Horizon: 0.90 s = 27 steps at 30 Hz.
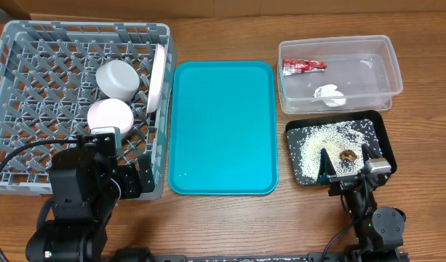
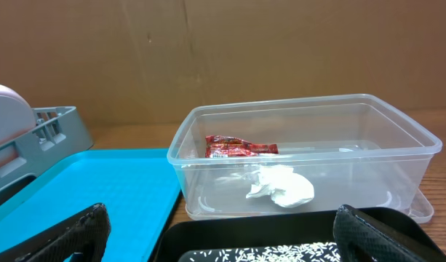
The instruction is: Sort waste into correct bins and load items into the dishwasher
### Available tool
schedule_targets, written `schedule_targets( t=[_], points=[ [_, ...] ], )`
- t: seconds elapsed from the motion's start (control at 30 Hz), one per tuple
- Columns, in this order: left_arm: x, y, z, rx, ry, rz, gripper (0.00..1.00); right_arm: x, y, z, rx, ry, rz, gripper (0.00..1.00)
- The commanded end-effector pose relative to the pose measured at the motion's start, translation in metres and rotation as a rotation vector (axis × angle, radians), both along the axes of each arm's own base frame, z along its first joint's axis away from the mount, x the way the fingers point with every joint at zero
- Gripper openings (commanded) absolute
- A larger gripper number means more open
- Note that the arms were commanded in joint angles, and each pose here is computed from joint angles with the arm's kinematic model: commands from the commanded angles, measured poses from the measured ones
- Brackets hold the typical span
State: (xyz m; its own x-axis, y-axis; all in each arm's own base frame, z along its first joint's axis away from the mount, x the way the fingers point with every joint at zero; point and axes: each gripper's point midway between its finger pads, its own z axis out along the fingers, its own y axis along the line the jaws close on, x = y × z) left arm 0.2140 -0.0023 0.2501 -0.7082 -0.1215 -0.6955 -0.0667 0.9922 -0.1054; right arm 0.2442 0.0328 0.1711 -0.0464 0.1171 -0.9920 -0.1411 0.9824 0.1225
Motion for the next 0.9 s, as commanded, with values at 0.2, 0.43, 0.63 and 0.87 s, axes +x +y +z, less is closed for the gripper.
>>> schedule_targets(
  t=[0.2, 0.43, 0.63, 0.87],
  points=[
    [0.0, 0.0, -0.001, -0.004, 0.002, 0.006, 1.0, 0.0, -0.001, -0.001, -0.003, -0.006, -0.003, 1.0],
    [-0.002, 0.0, 0.0, 0.005, -0.005, 0.002, 1.0, 0.0, -0.001, -0.001, -0.003, -0.006, -0.003, 1.0],
    [-0.006, 0.003, 0.003, 0.02, -0.064, 0.01, 1.0, 0.0, -0.001, -0.001, -0.003, -0.006, -0.003, 1.0],
    [0.007, 0.002, -0.024, 0.013, -0.278, 0.014, 1.0, 0.0, -0.001, -0.001, -0.003, -0.006, -0.003, 1.0]
  ],
)
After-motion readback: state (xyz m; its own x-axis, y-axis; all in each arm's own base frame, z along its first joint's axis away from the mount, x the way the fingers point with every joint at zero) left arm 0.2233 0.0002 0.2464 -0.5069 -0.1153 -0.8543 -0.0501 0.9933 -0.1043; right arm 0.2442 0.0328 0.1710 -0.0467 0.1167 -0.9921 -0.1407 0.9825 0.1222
